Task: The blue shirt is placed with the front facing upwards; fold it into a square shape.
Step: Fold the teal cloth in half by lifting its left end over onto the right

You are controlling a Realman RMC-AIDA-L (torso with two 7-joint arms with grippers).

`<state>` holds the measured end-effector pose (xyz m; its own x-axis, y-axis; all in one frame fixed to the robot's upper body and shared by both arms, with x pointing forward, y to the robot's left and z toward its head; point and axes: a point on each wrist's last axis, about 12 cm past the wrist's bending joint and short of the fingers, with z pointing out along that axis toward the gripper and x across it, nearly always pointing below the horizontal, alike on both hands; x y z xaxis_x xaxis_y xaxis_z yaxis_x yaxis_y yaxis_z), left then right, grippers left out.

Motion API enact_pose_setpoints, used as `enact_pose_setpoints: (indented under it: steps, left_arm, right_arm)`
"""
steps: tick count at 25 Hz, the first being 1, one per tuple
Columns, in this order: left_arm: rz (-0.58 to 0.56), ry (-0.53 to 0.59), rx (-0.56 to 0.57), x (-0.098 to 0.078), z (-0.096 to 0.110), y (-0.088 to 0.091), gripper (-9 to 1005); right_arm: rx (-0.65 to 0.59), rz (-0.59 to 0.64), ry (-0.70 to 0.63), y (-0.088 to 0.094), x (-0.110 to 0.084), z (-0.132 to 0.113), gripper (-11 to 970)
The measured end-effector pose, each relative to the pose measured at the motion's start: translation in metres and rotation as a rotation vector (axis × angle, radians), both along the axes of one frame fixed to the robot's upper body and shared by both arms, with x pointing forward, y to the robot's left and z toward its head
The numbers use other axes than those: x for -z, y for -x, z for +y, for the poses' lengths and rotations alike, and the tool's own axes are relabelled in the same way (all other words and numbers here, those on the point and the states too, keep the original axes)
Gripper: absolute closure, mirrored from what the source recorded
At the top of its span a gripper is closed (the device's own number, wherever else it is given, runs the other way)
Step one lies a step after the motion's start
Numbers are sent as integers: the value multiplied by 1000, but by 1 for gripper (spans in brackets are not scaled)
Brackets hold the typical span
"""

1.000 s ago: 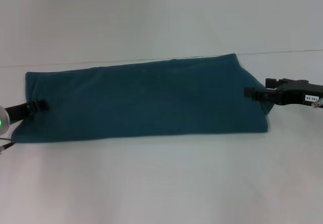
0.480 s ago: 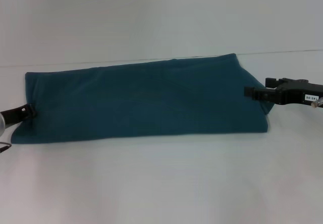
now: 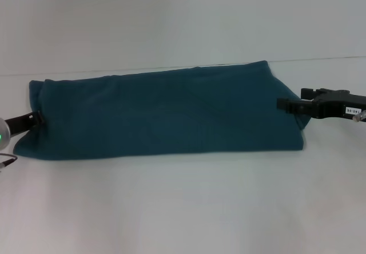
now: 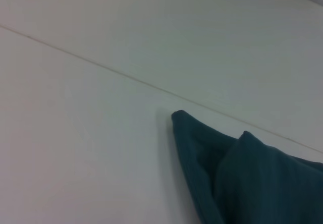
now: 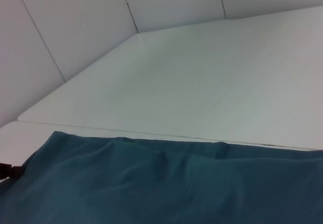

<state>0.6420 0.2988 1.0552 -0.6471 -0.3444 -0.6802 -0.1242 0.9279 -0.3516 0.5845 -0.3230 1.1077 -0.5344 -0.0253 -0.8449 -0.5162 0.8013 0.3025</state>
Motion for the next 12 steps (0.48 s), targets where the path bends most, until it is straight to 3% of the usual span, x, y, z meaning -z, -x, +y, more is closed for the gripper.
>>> enact_pose_setpoints:
  steps: [12]
  left_arm:
    - [-43,17,35,-12,1,1,957]
  right_arm:
    - [8,0,-3,1,0,-2,33]
